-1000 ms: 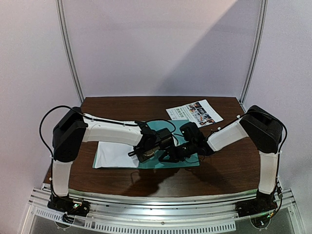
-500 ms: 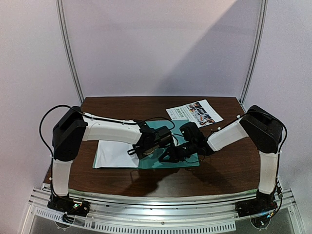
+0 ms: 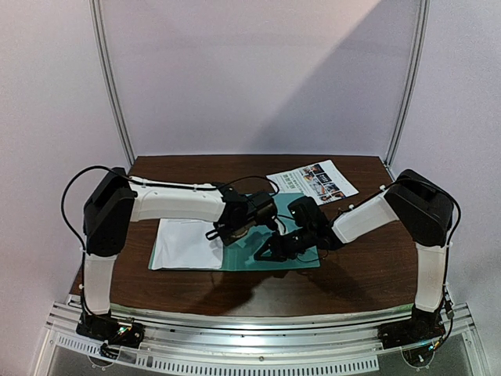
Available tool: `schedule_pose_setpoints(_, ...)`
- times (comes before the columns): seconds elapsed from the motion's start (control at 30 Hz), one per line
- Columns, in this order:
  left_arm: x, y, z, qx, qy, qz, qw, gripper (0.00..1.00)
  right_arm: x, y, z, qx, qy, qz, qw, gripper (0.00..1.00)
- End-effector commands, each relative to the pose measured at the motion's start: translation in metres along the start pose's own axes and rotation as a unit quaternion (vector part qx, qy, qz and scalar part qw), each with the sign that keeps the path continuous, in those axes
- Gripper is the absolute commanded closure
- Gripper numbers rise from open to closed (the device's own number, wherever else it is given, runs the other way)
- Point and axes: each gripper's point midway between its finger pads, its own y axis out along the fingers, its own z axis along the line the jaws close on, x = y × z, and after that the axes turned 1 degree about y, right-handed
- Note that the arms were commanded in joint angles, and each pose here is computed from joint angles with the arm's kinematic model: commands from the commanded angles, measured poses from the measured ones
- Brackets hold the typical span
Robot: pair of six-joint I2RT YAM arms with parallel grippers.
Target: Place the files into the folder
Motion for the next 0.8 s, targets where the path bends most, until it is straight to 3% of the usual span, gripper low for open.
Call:
schedule_pose_setpoints(0.0, 0.011, 0.005, 0.018, -0.005, -0.021, -0.002, 1.0, 0.35, -0.062, 0.012, -0.065, -0.102, 0.068, 0.077, 0.989, 1.0)
schedule_pose_setpoints(0.57, 0.021, 0.05, 0.037, -0.034, -0.068, 0.012, 0.997, 0.36, -0.063, 0.014, -0.067, -0.103, 0.071, 0.077, 0.989, 1.0)
schedule_pose_setpoints(0.77, 0.033, 0.03, 0.054, -0.074, -0.118, -0.021, 0.99, 0.35, -0.061, 0.013, -0.065, -0.102, 0.067, 0.074, 0.99, 1.0)
